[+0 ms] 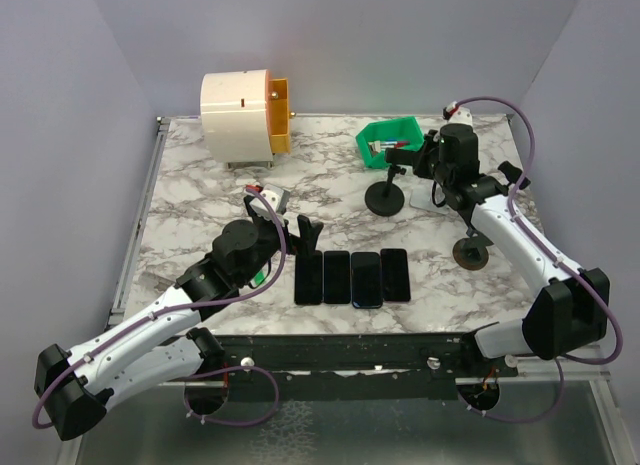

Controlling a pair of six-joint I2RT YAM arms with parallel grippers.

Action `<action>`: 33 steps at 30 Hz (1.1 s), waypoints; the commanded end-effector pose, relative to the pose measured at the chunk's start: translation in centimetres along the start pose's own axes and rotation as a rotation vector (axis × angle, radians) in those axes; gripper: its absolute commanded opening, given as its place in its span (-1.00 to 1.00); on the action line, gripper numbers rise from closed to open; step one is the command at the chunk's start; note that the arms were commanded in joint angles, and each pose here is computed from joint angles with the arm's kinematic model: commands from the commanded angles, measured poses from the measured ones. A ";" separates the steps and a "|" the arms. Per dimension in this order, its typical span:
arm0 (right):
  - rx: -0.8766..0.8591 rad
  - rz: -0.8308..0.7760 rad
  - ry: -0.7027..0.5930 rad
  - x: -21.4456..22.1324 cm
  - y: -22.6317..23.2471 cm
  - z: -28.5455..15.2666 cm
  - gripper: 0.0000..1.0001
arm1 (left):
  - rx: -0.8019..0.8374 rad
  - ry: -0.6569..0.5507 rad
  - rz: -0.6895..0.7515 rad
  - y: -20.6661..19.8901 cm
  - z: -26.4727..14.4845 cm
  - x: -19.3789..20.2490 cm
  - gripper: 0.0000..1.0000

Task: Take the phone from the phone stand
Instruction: Place the phone stand at the center of the board.

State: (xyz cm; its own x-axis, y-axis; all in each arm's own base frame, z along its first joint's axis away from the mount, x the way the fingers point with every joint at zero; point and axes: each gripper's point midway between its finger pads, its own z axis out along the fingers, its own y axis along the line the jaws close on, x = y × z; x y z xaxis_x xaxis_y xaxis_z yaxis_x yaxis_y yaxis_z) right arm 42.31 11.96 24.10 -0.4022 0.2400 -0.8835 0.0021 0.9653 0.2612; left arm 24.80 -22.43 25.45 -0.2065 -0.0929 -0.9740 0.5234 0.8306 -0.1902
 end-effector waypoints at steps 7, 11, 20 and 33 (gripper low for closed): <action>-0.040 0.048 -0.027 -1.2 0.7 -1.6 -0.90 | 0.026 -0.028 -0.016 -0.5 -0.2 -1.2 0.98; -0.064 0.057 -0.020 -1.5 1.2 -2.1 -0.14 | 0.022 -0.023 -0.015 -0.4 -0.1 -1.0 0.98; -0.115 0.064 -0.067 -4.5 2.1 -6.5 0.24 | -0.005 -0.012 -0.013 0.0 0.2 -0.6 0.98; 0.042 0.274 -0.309 -8.2 -1.1 -10.9 0.69 | -0.589 -0.199 -0.618 7.2 -0.8 -0.1 0.98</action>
State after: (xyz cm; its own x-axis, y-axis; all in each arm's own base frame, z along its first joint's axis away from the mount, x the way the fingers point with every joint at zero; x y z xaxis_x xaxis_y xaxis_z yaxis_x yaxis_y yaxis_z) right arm 36.04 9.65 34.82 -0.1904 0.3965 -0.8981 -0.0021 0.9146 0.4042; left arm 27.84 -19.01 24.29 -0.2559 -0.4100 -0.8754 0.1021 0.8891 -0.4462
